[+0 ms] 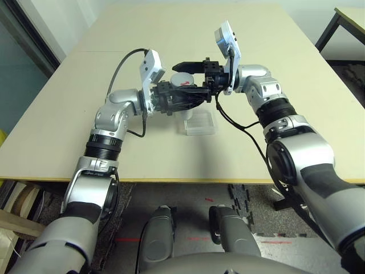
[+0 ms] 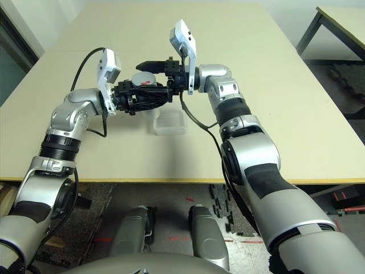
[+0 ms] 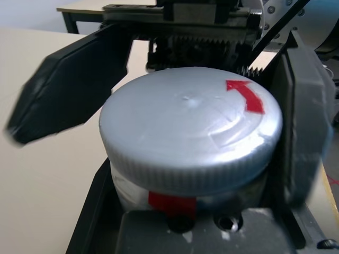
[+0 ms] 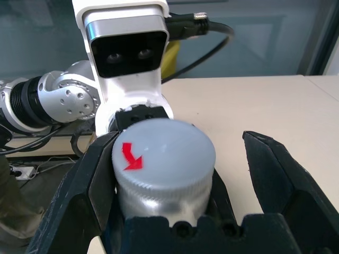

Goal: Pour the medicine from the bottle into the box.

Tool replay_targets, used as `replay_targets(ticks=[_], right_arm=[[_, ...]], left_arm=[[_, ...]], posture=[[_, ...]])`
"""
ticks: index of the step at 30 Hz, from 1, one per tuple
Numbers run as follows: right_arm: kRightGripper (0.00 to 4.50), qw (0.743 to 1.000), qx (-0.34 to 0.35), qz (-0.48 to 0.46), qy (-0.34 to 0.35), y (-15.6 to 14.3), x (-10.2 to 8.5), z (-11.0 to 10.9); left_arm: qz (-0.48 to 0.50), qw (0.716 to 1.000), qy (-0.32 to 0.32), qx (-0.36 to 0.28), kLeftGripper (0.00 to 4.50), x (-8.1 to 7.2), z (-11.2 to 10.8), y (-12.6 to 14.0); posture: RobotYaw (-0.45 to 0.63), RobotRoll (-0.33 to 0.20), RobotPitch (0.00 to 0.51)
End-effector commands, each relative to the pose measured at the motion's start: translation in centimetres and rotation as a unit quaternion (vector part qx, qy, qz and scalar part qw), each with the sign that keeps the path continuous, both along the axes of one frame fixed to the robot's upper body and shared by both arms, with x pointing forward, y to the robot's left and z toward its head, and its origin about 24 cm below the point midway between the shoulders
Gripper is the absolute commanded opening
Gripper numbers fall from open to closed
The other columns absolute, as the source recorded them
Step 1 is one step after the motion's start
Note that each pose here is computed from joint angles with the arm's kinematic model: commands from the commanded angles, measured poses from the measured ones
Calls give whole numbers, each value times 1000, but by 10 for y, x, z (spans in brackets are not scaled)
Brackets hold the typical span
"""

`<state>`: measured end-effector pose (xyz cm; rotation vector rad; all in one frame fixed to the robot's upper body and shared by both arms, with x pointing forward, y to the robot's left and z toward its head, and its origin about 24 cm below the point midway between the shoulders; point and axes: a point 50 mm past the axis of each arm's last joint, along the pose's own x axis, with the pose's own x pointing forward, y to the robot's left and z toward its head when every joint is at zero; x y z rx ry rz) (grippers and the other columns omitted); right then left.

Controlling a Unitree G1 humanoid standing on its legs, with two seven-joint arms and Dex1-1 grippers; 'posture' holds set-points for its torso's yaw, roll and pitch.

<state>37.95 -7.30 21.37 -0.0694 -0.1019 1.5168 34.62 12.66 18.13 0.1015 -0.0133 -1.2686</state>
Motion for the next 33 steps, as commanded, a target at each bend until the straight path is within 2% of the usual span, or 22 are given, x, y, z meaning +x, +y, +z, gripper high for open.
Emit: replay_targets(ticks=[1, 10, 16, 21, 26, 33], right_arm=[[4500, 996, 5, -92, 12, -45, 11, 6], [4500, 989, -19, -143, 11, -81, 13, 6], [4500, 991, -43, -123, -4, -89, 9, 8], [4500, 997, -47, -65, -12, -77, 4, 11], [4500, 999, -34, -4, -18, -53, -4, 12], [4500, 999, -22, 26, -22, -32, -10, 13]], left_arm=[[-27, 1000, -9, 3, 2716, -7, 1, 1], [-24, 1000, -7, 2, 2716, -9, 0, 3], [-19, 1000, -5, 3, 2716, -8, -1, 5], [-18, 1000, -5, 3, 2716, -6, 0, 4], [-19, 1000, -5, 4, 2716, -3, -1, -1], [-25, 1000, -7, 2, 2716, 0, -1, -7]], posture=[[-32, 0, 110], [-25, 0, 115], [-29, 0, 117], [-36, 0, 119], [-41, 0, 122], [-45, 0, 120]])
